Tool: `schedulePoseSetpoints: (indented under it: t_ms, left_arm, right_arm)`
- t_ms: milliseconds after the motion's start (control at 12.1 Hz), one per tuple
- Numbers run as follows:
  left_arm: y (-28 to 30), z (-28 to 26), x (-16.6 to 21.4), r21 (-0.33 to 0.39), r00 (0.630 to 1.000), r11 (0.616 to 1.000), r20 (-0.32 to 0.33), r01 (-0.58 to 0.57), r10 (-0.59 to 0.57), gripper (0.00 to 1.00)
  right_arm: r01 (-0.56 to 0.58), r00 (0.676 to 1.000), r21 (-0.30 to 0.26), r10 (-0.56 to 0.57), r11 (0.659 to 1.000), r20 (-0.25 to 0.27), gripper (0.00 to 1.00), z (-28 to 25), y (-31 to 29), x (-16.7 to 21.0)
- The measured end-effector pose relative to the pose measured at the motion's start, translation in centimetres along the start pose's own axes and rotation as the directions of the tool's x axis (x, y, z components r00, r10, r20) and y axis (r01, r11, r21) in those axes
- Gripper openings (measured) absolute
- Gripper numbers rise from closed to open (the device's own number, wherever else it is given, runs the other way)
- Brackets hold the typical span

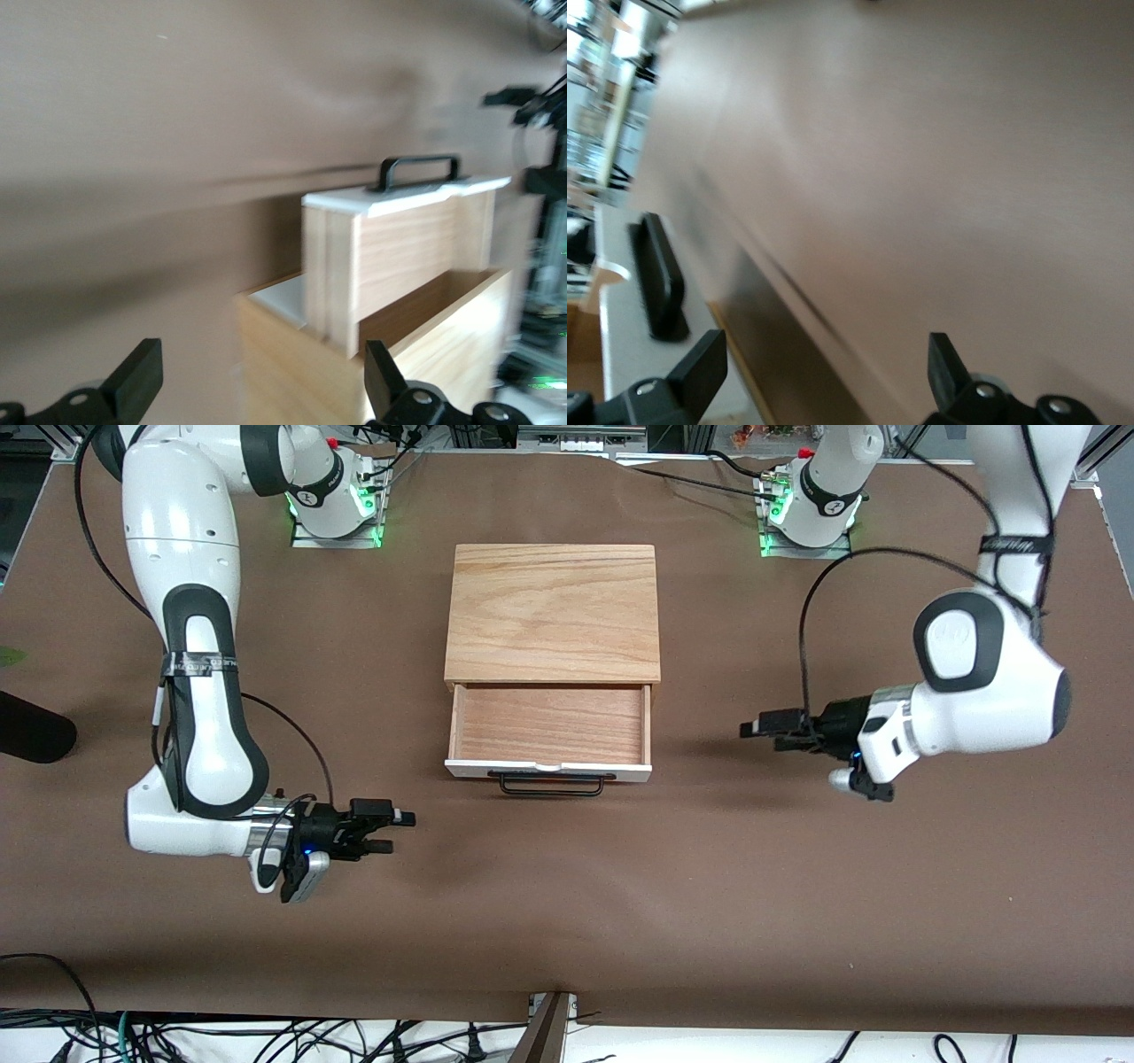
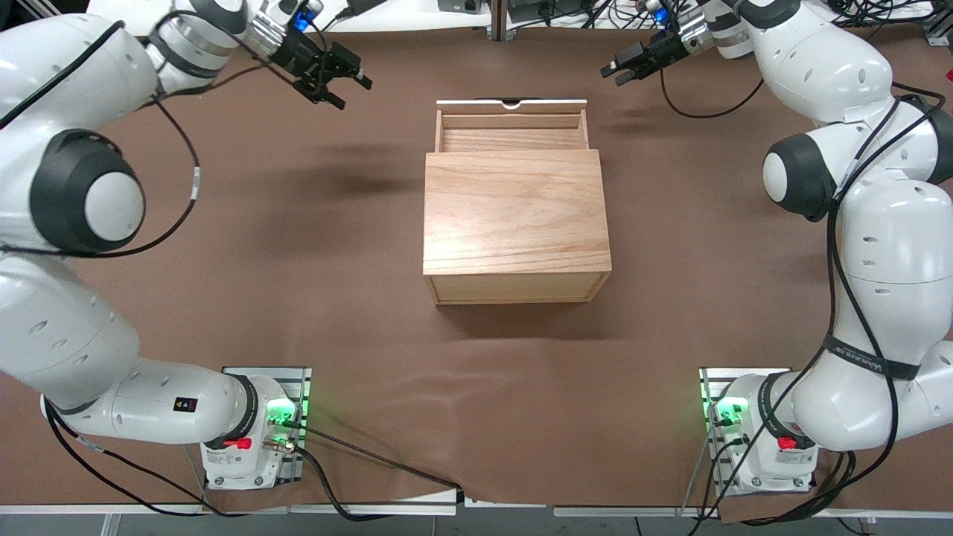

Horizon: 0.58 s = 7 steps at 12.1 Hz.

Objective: Pull top drawer with both arms simultaneously

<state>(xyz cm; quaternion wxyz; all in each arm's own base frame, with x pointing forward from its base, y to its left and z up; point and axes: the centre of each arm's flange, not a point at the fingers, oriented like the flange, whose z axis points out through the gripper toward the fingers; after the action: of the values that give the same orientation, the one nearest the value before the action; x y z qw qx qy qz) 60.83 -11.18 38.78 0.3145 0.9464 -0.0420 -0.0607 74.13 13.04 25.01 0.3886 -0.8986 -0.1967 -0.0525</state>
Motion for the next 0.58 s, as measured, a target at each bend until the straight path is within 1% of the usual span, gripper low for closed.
schedulePoseSetpoints:
  t_ms: [83, 166, 249, 332, 498, 580]
  left_arm:
    - [0.6, -1.9, -1.3, 0.089, 0.999, 0.995, 0.023, -0.052, 0.05, 1.0]
    - [1.1, -3.8, -2.3, 0.179, 0.995, 0.979, 0.044, -0.1, 0.094, 1.0]
    - [1.7, -5.6, -3.3, 0.267, 0.989, 0.953, 0.065, -0.144, 0.131, 1.0]
    - [2.1, -7.2, -4.2, 0.338, 0.984, 0.925, 0.085, -0.176, 0.156, 1.0]
    - [2.9, -10.1, -5.5, 0.447, 0.975, 0.867, 0.12, -0.22, 0.186, 1.0]
    - [3.1, -11.3, -5.9, 0.493, 0.971, 0.837, 0.132, -0.239, 0.2, 1.0]
  right_arm:
    - [0.011, 1.0, -0.055, -0.009, 0.998, 0.029, 1.0, -1.1, 0.2, 0.0]
    - [0.013, 0.998, -0.102, -0.007, 0.995, 0.058, 1.0, -1.9, 0.4, -0.1]
    - [0.016, 0.996, -0.15, -0.003, 0.989, 0.086, 1.0, -2.7, 0.8, -0.3]
    - [0.031, 0.993, -0.2, -0.008, 0.979, 0.114, 1.0, -3.6, 1.0, -0.3]
    - [0.072, 0.983, -0.316, -0.014, 0.946, 0.182, 1.0, -6.0, 0.8, -0.3]
    - [0.079, 0.978, -0.385, 0.004, 0.919, 0.21, 1.0, -7.5, 0.3, -0.1]
